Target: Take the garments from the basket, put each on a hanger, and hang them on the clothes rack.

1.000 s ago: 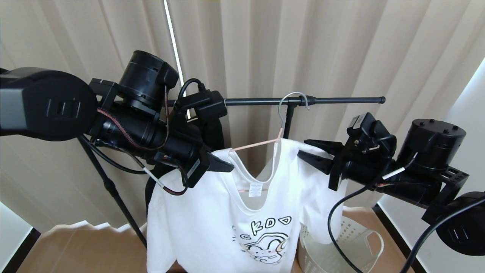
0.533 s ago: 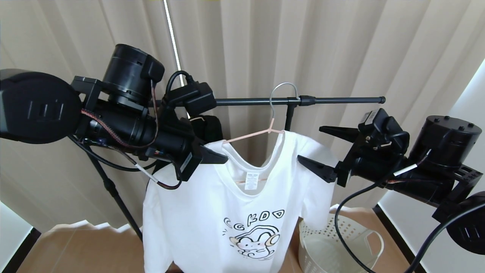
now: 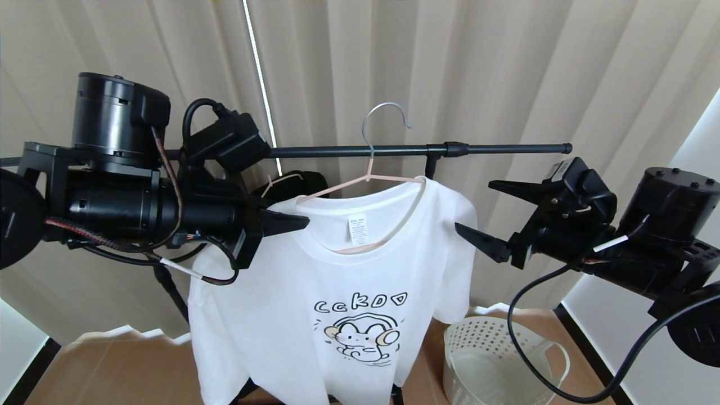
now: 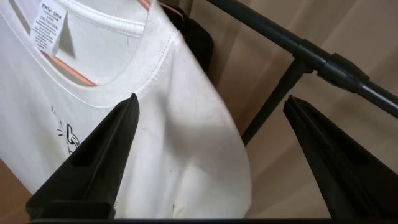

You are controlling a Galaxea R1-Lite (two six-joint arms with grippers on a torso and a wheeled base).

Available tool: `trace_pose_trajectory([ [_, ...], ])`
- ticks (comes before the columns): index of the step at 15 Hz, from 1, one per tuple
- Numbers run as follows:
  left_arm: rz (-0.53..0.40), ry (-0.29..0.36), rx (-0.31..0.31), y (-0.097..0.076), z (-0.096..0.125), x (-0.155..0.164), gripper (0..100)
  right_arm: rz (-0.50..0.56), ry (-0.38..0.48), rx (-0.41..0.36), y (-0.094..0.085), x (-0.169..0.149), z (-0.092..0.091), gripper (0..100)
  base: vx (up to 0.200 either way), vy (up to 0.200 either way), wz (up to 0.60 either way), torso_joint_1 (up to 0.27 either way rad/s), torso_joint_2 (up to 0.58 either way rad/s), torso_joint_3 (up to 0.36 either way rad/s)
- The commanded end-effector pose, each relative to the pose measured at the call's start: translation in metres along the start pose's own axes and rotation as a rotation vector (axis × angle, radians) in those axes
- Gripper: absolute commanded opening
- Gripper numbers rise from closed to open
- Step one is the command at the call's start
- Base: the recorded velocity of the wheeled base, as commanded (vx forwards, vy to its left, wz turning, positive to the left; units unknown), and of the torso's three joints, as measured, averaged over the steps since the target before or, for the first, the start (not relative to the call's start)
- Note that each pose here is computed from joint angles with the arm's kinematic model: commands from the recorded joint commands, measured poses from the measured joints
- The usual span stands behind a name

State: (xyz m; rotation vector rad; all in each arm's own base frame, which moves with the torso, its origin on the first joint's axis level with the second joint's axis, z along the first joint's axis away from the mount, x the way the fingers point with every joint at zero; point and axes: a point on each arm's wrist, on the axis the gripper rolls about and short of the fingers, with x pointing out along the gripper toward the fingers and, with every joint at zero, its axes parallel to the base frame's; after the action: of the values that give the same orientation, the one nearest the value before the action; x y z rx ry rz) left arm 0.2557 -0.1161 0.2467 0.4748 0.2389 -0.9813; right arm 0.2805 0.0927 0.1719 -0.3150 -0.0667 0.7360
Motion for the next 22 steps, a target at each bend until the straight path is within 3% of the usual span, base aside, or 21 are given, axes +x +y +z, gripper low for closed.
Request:
trace_pose_trajectory([
  [1, 0.041, -0.026, 0.002, -0.004, -0.004, -0.015, 0, -0.004, 0.030, -0.022, -0.003, 0.002, -0.010, 100, 0.000, 0.000, 0.00, 0.000, 0.00, 0.000],
  [3, 0.054, -0.046, -0.009, -0.004, -0.003, -0.017, 0, 0.001, 0.046, -0.046, -0.003, 0.004, -0.015, 100, 0.000, 0.000, 0.00, 0.000, 0.00, 0.000],
  [4, 0.073, -0.078, -0.023, -0.006, -0.003, -0.021, 0, 0.003, 0.084, -0.078, -0.006, 0.010, -0.029, 100, 0.000, 0.000, 0.00, 0.000, 0.00, 0.000],
  [8, 0.079, -0.088, -0.021, -0.011, -0.006, -0.026, 0, 0.000, 0.127, -0.065, -0.012, 0.021, -0.048, 100, 0.000, 0.000, 0.00, 0.000, 0.00, 0.000],
  [12, 0.080, -0.091, -0.021, -0.012, -0.005, -0.028, 0, 0.002, 0.143, -0.059, -0.013, 0.026, -0.056, 100, 0.000, 0.000, 0.00, 0.000, 0.00, 0.000],
  [13, 0.080, -0.091, -0.021, -0.013, -0.006, -0.028, 0, 0.002, 0.143, -0.059, -0.013, 0.027, -0.057, 0, 0.000, 0.000, 0.00, 0.000, 0.00, 0.000],
  [22, 0.118, -0.074, -0.048, -0.008, -0.014, -0.037, 0, -0.047, 0.136, -0.065, -0.029, 0.022, -0.054, 0, 0.000, 0.000, 0.00, 0.000, 0.00, 0.000],
])
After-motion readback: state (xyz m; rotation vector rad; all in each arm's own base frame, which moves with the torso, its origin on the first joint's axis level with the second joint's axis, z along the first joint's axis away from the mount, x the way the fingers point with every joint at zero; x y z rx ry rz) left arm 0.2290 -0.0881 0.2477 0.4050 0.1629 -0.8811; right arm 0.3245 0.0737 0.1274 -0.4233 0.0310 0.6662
